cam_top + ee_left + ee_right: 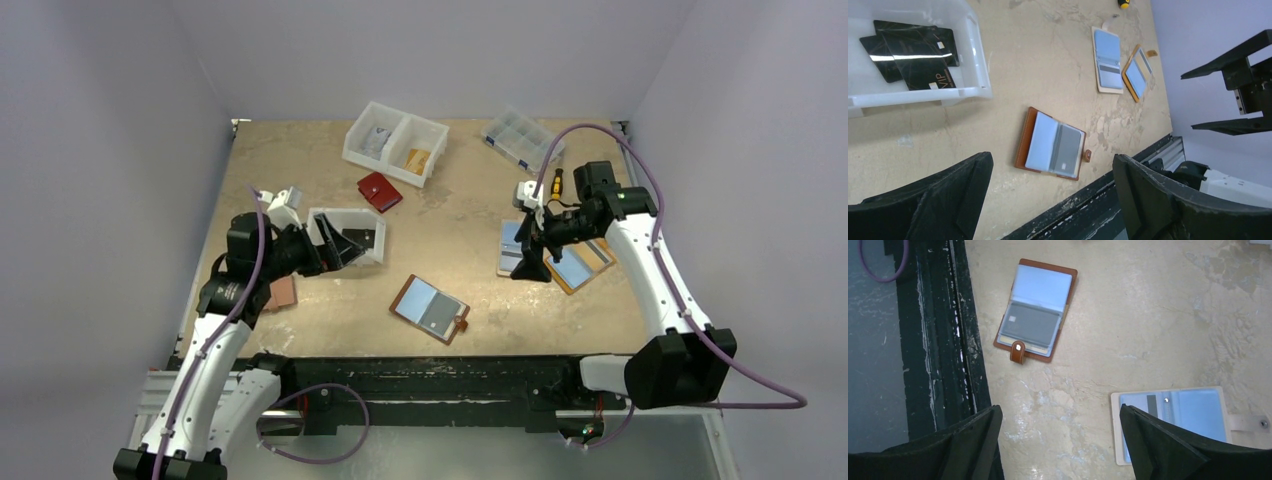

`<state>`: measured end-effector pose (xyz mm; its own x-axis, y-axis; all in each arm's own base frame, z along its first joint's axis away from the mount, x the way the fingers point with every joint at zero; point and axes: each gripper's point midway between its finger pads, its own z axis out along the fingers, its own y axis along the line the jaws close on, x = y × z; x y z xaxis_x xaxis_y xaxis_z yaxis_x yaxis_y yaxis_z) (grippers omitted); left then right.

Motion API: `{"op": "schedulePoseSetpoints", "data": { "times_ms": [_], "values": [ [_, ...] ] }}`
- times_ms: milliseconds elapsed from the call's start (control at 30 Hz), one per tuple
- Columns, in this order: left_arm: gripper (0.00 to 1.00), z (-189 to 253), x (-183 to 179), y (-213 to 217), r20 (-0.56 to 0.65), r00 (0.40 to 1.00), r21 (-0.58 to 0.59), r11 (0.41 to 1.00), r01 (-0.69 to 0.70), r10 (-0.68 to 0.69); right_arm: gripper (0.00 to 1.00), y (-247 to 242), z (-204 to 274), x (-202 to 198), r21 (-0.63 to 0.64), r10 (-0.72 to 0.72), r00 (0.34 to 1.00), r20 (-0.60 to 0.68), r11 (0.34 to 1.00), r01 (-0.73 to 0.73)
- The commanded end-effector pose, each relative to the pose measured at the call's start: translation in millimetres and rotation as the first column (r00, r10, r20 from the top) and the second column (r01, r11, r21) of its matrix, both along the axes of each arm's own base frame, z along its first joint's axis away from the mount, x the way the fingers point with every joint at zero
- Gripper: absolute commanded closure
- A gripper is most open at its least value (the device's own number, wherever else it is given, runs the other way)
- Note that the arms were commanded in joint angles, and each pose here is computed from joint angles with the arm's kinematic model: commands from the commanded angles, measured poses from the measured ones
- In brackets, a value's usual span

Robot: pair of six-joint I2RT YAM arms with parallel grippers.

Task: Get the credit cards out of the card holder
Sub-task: Remove the credit card from the card holder.

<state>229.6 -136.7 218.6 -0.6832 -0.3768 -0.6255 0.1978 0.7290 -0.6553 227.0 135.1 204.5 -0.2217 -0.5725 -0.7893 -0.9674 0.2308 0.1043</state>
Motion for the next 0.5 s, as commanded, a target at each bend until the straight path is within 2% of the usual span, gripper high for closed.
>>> {"op": "schedulePoseSetpoints", "data": {
  "times_ms": [0, 233, 367, 467],
  "values": [
    [0.03, 1, -15, -9, -0.016, 0.997, -0.037, 0.997, 0.074, -0.075, 0.01, -3, 9, 1, 0.009, -0.010, 1.000, 0.004, 1.000, 0.010],
    [0.04, -22, -22, -17, -0.093, 0.989, -0.059, 0.992, 0.110, -0.116, 0.01, -10, 1, 6, -0.027, -0.048, 0.999, -0.001, 0.998, 0.048],
    [0.06, -38, -31, -21, -0.155, 0.979, -0.048, 0.991, 0.127, -0.133, 0.01, -6, -2, 6, 0.004, -0.056, 0.998, -0.012, 0.998, 0.056],
    [0.06, -39, -35, -23, -0.159, 0.980, -0.045, 0.992, 0.116, -0.122, 0.01, -2, 0, 9, 0.031, -0.077, 0.996, -0.039, 0.996, 0.079]
  ]
}}
